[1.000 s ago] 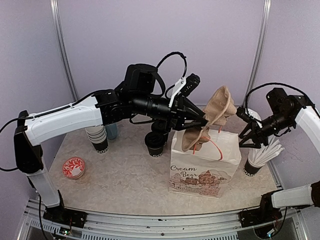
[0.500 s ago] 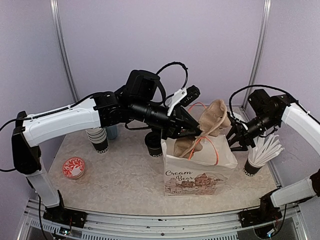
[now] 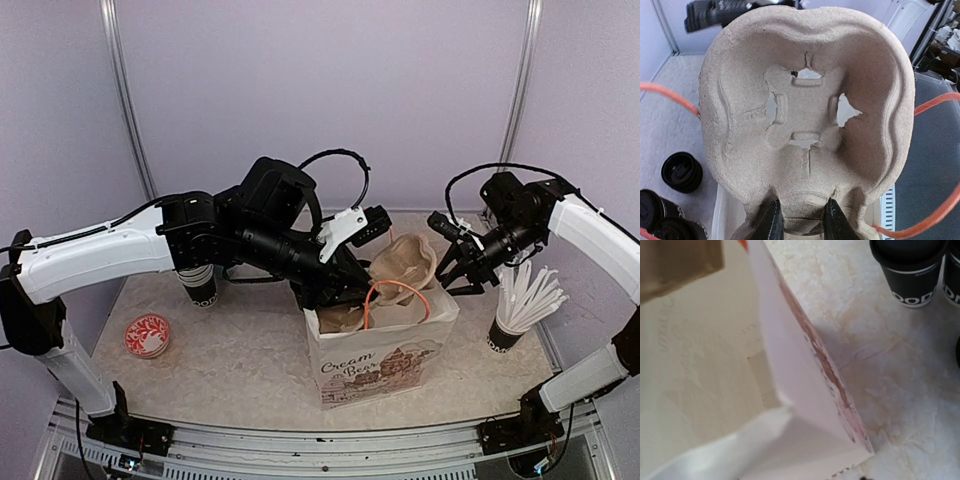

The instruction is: Pack the takeout coffee

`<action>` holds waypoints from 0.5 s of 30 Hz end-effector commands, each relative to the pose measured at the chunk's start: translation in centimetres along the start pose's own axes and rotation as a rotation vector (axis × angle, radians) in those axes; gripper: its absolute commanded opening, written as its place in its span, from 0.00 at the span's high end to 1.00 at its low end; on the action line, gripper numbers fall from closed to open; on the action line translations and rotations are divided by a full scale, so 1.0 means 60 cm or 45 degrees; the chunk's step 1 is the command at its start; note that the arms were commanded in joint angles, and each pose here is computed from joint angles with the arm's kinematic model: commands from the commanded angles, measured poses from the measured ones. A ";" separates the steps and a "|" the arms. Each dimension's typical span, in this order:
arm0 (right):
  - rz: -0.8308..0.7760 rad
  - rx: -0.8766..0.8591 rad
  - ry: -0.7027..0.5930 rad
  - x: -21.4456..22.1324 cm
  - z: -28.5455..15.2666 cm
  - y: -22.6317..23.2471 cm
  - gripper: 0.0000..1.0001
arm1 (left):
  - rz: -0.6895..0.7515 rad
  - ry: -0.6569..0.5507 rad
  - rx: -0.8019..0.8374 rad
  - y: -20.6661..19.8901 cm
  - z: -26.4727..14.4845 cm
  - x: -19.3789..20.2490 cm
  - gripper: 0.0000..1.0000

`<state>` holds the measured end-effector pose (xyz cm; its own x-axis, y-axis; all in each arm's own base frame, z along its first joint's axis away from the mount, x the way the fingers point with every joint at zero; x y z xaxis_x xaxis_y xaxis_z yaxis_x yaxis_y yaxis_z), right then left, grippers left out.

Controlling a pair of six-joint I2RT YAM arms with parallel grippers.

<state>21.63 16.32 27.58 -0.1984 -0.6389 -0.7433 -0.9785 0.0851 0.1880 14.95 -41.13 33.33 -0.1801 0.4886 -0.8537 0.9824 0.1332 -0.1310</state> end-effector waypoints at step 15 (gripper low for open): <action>-0.008 -0.063 -0.011 0.007 0.012 0.011 0.47 | -0.233 0.467 -0.305 0.000 0.010 0.072 0.80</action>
<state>21.57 16.36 27.33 -0.1982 -0.6404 -0.7420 -0.9778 0.0764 0.1953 14.61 -39.93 30.20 -0.3547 0.6607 -0.6615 0.9195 0.3748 -0.1187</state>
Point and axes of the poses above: each gripper's point midway between its finger pads, its own z axis out along the fingers, its own y axis along the line the jaws close on, x = y × z, the point moved 6 cm from there along -z, back along the fingers, and after that the axes turned 5 degrees about -z, right-handed, at the moved point
